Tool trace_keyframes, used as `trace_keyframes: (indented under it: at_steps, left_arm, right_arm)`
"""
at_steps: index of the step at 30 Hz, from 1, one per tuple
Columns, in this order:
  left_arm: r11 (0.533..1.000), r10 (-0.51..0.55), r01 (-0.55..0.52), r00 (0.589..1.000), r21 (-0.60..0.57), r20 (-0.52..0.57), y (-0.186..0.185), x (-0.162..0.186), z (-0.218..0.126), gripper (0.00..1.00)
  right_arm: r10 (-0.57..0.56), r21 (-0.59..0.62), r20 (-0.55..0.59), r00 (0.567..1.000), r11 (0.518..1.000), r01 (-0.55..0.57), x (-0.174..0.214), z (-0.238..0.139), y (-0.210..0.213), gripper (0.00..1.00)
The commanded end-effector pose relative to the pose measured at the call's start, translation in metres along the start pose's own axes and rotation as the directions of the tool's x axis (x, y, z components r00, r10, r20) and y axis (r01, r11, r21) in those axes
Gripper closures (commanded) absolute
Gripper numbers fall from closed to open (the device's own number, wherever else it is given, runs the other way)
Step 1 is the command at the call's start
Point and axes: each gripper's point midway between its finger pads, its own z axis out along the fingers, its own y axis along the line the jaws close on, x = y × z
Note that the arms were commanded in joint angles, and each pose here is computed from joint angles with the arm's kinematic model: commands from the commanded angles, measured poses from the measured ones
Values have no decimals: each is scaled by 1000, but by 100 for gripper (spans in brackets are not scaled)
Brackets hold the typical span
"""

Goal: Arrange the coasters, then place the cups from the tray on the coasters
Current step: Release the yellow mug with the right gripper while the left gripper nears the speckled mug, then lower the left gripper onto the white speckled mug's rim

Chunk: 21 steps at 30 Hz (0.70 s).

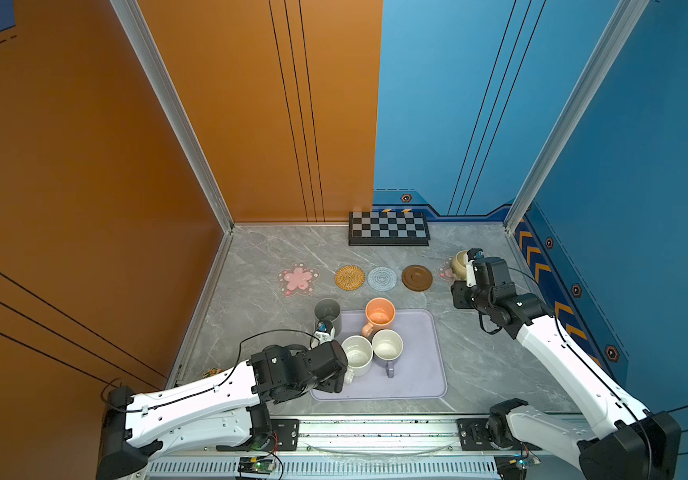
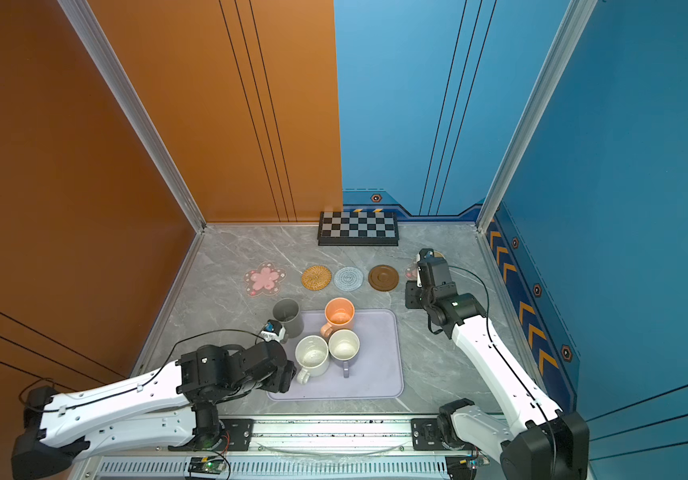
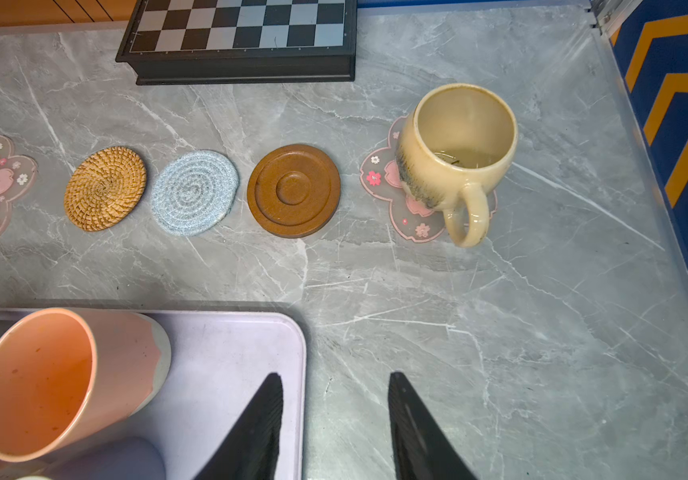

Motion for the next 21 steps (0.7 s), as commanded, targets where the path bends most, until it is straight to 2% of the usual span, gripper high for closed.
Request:
trace_keyframes:
  at_steps: [1,5,9,15,18,21]
  left_arm:
    - [997,53,-52,999,-57,14,-4,0,-1,21]
    - [994,89,-88,996,-64,16,-15,-1,5,21]
    - [997,81,-81,997,1,6,-31,4,17,21]
    - [995,90,-90,996,34,7,-45,10,29,24]
    - [995,98,-97,995,25,-15,-46,15,35,27]
    - [995,98,-98,995,9,-32,-44,19,40,24]
  right_arm:
    - [18,18,-13,1000,1000,-18,-1,-1,1,55]
    - [19,12,-21,1000,1000,-19,0,1,6,55]
    - [11,10,-19,1000,1000,-11,0,0,8,55]
    - [11,14,-28,1000,1000,-10,4,2,7,55]
    - [10,7,-32,999,1000,-10,5,2,9,55]
    - [8,8,-34,999,1000,-8,7,2,8,55]
